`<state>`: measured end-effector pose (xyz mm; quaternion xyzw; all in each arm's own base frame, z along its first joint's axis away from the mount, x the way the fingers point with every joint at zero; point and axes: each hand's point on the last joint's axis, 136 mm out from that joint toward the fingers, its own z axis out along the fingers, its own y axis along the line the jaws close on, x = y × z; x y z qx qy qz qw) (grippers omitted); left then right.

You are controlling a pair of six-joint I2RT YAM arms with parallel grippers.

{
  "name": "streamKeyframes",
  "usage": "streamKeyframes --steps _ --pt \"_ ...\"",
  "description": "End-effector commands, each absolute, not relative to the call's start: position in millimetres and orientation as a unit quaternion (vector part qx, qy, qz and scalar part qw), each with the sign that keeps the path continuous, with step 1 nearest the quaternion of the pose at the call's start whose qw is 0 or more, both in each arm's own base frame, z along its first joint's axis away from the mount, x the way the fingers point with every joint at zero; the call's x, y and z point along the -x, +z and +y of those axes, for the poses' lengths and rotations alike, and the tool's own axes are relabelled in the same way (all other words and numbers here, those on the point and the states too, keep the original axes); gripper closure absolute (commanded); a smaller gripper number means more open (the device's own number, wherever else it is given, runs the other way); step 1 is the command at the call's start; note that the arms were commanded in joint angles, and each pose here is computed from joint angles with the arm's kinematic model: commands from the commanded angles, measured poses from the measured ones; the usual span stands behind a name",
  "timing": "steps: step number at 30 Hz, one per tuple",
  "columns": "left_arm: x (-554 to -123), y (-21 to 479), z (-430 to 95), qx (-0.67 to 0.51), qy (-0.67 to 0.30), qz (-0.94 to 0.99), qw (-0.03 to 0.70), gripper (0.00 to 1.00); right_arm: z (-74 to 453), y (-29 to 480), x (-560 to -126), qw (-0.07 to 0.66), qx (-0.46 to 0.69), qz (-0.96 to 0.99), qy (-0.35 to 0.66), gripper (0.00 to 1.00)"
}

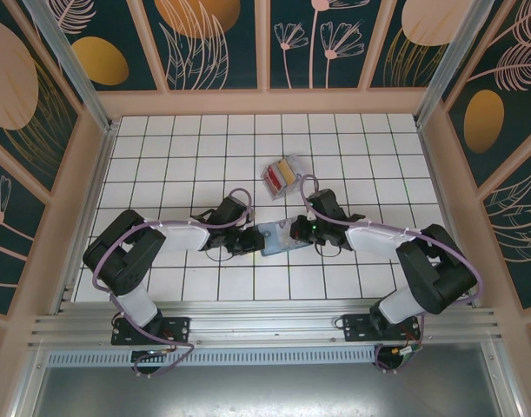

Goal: Put the credit cards into the card holder

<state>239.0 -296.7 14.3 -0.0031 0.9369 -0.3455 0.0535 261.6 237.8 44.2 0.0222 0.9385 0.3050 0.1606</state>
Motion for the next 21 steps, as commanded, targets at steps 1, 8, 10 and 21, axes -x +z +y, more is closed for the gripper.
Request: streamKeyframes --steps 1,8,10,21 --pt "-241.0 -8.0 -292.8 0.0 -0.317 0.947 0.059 0.76 231.6 26.9 -246.0 0.131 -0.031 0.948 0.287 0.99" --pt "-241.5 -7.5 -293.0 0.0 -0.318 0.946 0.06 0.76 251.7 20.5 -245.1 0.12 -0.01 0.946 0.302 0.99" --pt "-241.4 -7.4 -293.2 0.0 -0.318 0.946 0.059 0.76 256.9 18.4 -244.9 0.118 -0.004 0.946 0.302 0.99" --pt "-243.3 -5.8 -294.6 -0.002 -0.319 0.946 0.061 0.76 279.5 11.6 -240.6 0.114 0.038 0.953 0.278 0.99"
